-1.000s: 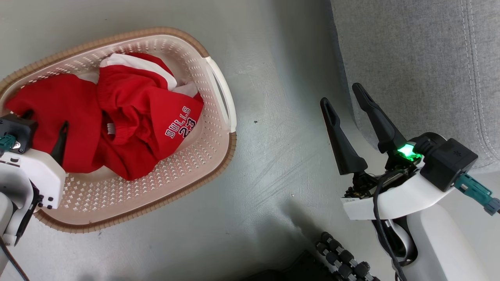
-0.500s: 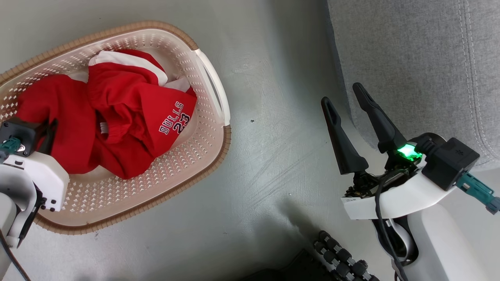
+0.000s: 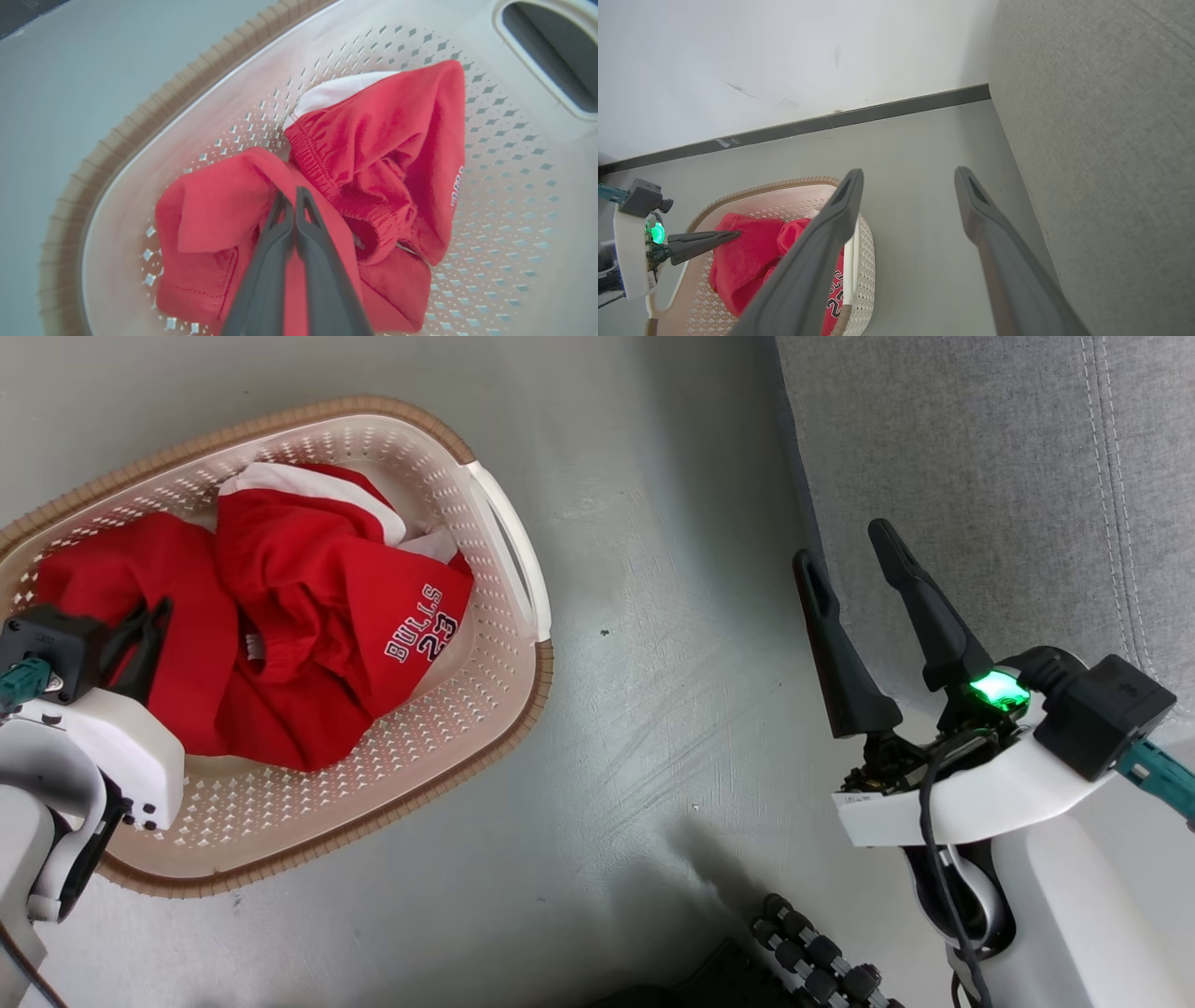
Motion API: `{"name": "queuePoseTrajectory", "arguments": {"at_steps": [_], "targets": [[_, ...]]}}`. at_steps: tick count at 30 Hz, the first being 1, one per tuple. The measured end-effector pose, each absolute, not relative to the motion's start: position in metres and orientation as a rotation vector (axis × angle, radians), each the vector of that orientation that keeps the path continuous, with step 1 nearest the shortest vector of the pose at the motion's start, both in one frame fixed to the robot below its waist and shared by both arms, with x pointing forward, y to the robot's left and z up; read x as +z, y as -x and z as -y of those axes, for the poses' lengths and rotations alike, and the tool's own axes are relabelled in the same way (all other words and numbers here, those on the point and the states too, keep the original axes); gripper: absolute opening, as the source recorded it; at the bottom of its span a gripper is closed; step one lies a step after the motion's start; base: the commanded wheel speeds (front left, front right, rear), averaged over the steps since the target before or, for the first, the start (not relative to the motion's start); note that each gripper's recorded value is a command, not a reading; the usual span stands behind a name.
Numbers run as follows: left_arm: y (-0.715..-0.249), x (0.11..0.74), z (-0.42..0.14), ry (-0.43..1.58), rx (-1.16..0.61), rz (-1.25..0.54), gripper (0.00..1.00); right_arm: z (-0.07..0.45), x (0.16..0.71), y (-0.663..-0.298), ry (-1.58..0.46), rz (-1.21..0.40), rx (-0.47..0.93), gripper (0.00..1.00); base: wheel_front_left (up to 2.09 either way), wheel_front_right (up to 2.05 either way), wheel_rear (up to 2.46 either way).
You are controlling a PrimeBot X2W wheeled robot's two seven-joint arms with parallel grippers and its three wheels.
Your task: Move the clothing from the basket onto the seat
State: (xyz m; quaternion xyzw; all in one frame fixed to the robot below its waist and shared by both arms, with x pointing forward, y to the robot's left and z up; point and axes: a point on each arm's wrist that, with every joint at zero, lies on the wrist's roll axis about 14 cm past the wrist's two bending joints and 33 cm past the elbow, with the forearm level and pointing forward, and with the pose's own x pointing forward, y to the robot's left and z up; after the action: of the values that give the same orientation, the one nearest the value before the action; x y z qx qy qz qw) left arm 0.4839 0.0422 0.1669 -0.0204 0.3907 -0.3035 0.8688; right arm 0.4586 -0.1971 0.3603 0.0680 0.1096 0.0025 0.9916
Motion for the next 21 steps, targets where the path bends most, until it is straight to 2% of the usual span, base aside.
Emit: {"name": "queuePoseTrajectory", "arguments": {"at_steps": [10, 21], "targets": [[-0.512, 0.218, -0.042, 0.185, -0.598, -0.646, 0.0, 0.19, 0.375, -0.474, -0.147, -0.16, 0.036, 1.0, 0.0, 0.0, 0.0], [-0.519, 0.271, -0.055, 0.301, -0.559, -0.513, 0.0, 0.184, 0.405, -0.498, -0.084, -0.058, 0.082, 1.0, 0.0, 0.0, 0.0]]}}
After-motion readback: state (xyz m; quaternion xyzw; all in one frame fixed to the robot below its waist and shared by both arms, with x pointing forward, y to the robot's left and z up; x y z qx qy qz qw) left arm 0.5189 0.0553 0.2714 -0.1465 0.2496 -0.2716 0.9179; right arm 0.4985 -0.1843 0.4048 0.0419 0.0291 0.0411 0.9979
